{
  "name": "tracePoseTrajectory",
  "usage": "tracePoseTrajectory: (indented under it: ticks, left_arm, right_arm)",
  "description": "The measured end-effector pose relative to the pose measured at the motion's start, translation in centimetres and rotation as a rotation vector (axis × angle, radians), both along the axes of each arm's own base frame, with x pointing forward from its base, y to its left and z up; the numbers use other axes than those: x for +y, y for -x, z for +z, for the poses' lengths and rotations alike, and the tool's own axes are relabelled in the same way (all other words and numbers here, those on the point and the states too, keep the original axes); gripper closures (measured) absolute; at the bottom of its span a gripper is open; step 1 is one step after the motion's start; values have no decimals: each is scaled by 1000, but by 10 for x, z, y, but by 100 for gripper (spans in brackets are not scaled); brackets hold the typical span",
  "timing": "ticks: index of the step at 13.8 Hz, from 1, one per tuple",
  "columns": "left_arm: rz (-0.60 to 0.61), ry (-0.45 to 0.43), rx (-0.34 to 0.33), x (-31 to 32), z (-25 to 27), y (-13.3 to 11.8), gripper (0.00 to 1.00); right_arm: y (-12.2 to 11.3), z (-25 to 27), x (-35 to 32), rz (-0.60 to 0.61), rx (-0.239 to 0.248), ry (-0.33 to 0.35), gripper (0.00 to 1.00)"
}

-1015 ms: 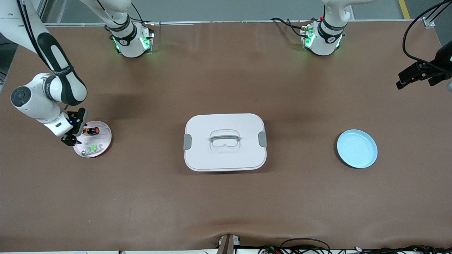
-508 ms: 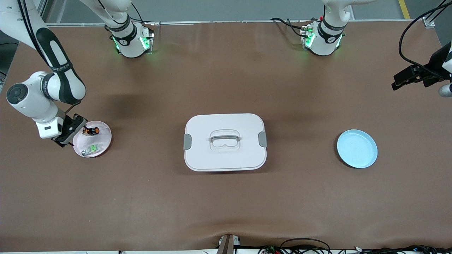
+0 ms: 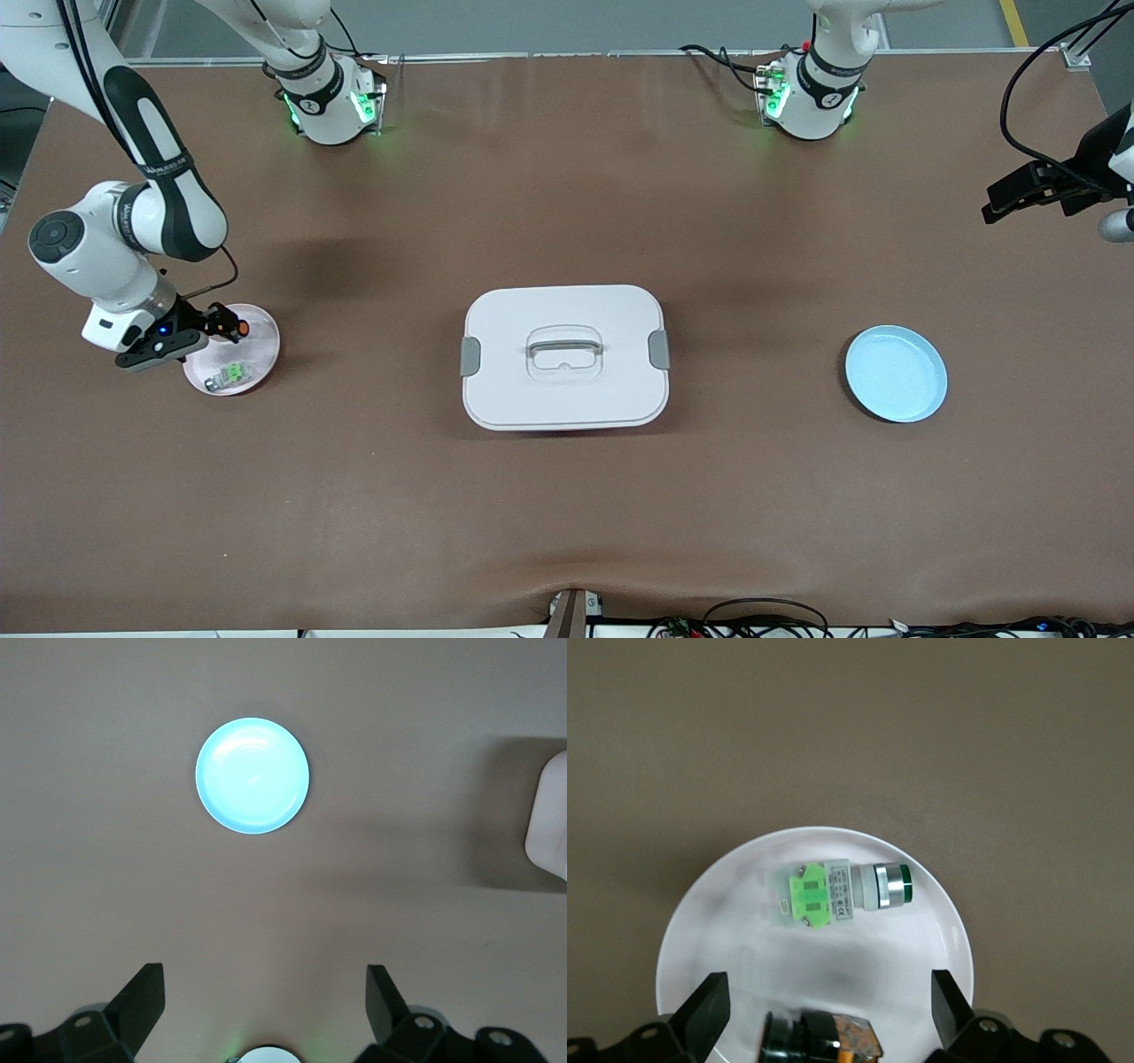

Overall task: Transfer orange switch to right arm and place
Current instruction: 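Lower the orange switch onto the white plate beside the green switch, then open the right gripper and lift it away from the plate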

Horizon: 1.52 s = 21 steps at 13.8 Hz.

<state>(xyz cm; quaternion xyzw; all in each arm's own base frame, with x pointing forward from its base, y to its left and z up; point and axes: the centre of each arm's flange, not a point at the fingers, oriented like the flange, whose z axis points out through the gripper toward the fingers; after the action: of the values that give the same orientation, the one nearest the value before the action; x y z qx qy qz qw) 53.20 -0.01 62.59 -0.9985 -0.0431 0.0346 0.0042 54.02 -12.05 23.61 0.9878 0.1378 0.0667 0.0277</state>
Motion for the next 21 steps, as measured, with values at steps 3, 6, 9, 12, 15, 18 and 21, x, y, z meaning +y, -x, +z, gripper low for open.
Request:
tracePoseTrajectory:
  ticks: [3, 6, 9, 12, 15, 18, 21]
  left_arm:
    - [0, -4, -3, -1, 7, 4, 0]
    - [4, -6, 1, -1, 7, 4, 0]
    - [14, -5, 9, 0, -1, -1, 0]
    - [14, -5, -12, 0, -2, -7, 0]
    - [12, -5, -19, -1, 1, -7, 0]
    - [1, -4, -21, -4, 2, -7, 0]
    - [-42, -10, -27, -17, 6, -5, 0]
  right_arm:
    - [-10, 8, 12, -210, -30, -31, 0]
    - [-27, 27, 24, -298, -81, -47, 0]
    - [-38, 53, 31, -297, -128, -48, 0]
    - [-37, 66, 31, -297, -121, -45, 0]
    - [-37, 86, 30, -304, -23, -36, 0]
    - [-44, 131, 41, -293, 39, -26, 0]
    - [-46, 188, 44, -296, 39, -18, 0]
